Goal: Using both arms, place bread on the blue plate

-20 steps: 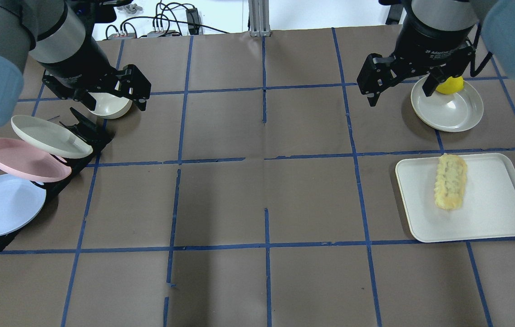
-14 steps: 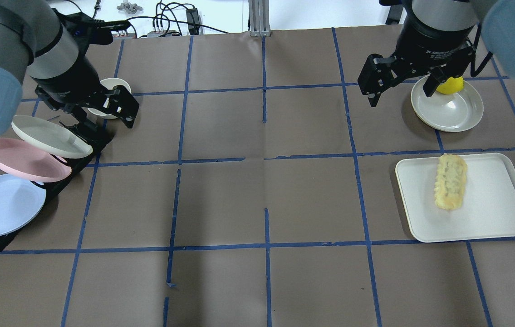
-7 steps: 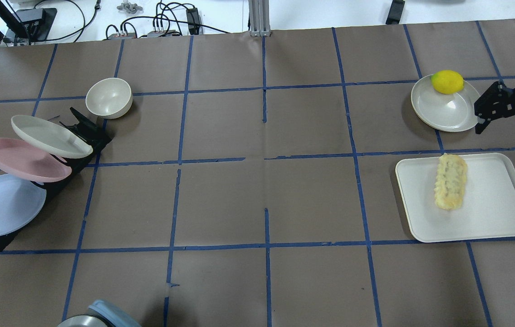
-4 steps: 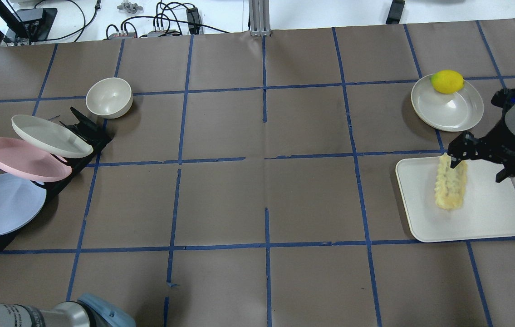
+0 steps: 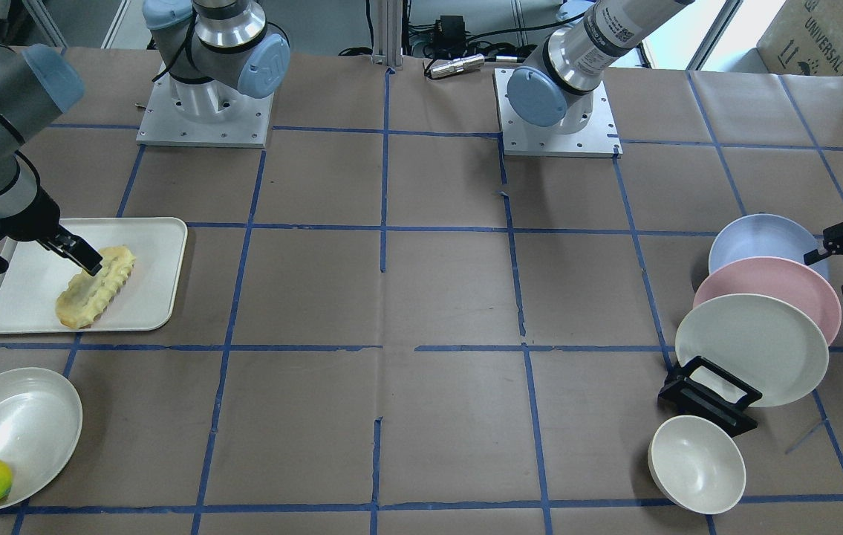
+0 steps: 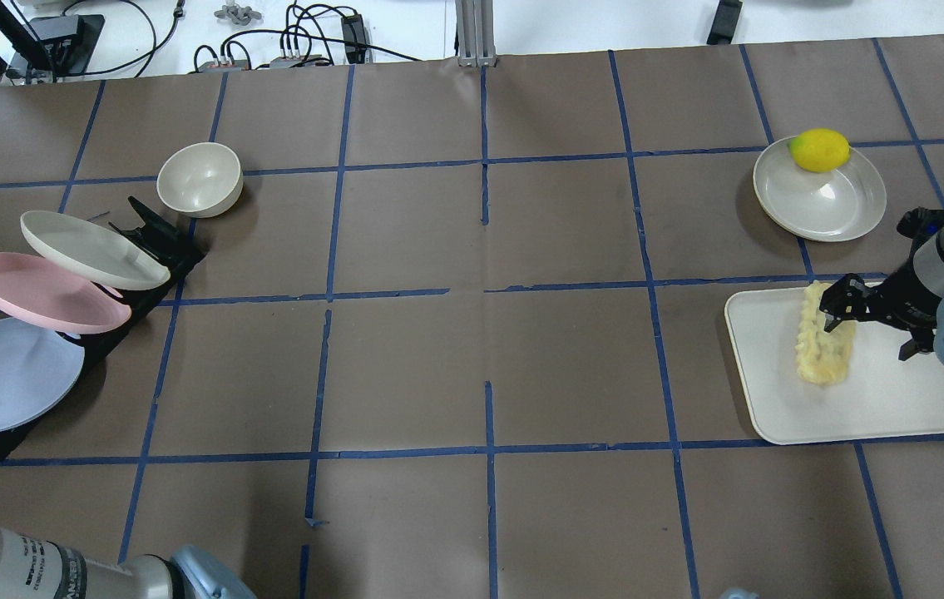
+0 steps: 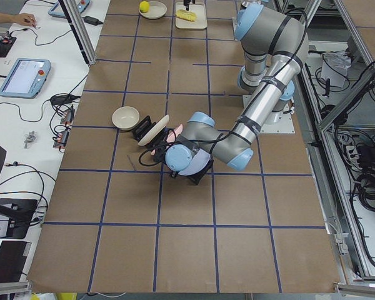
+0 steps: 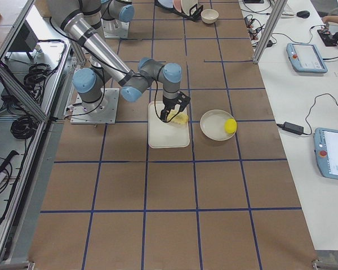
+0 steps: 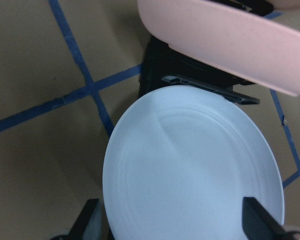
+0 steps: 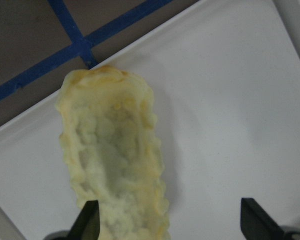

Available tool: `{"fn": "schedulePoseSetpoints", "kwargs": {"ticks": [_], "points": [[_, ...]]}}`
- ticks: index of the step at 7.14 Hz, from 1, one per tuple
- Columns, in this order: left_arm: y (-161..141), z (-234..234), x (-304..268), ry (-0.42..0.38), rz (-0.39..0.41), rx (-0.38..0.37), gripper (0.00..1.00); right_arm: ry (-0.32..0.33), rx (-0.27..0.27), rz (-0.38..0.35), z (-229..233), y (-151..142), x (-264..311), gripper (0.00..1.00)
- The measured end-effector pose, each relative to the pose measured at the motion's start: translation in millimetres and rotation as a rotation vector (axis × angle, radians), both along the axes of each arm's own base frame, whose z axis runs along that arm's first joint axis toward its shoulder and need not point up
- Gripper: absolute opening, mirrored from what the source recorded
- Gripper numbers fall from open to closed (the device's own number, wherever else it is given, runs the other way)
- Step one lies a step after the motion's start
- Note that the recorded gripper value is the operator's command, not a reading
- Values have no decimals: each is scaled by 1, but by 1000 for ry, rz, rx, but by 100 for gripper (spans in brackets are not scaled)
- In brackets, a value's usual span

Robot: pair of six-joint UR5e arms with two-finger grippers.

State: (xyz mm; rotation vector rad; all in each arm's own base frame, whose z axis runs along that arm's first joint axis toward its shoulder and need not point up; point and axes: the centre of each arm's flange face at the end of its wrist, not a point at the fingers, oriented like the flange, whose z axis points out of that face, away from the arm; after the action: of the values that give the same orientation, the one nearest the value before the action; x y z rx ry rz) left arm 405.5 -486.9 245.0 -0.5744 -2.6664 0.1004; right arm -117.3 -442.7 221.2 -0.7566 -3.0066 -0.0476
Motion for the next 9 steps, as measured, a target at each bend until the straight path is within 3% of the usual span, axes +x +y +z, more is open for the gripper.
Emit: {"fn": "schedulePoseSetpoints", "kwargs": {"ticks": [2, 5, 9], "points": [[-23, -57, 14, 1, -14, -13, 100, 7, -11, 5, -4, -13, -5, 99], [-31, -93, 34, 18, -6, -3, 100, 5, -39, 35, 3, -26, 12, 98], [-19, -70, 24, 66, 4, 51, 100, -22, -60, 79, 0, -51, 23, 98]]}}
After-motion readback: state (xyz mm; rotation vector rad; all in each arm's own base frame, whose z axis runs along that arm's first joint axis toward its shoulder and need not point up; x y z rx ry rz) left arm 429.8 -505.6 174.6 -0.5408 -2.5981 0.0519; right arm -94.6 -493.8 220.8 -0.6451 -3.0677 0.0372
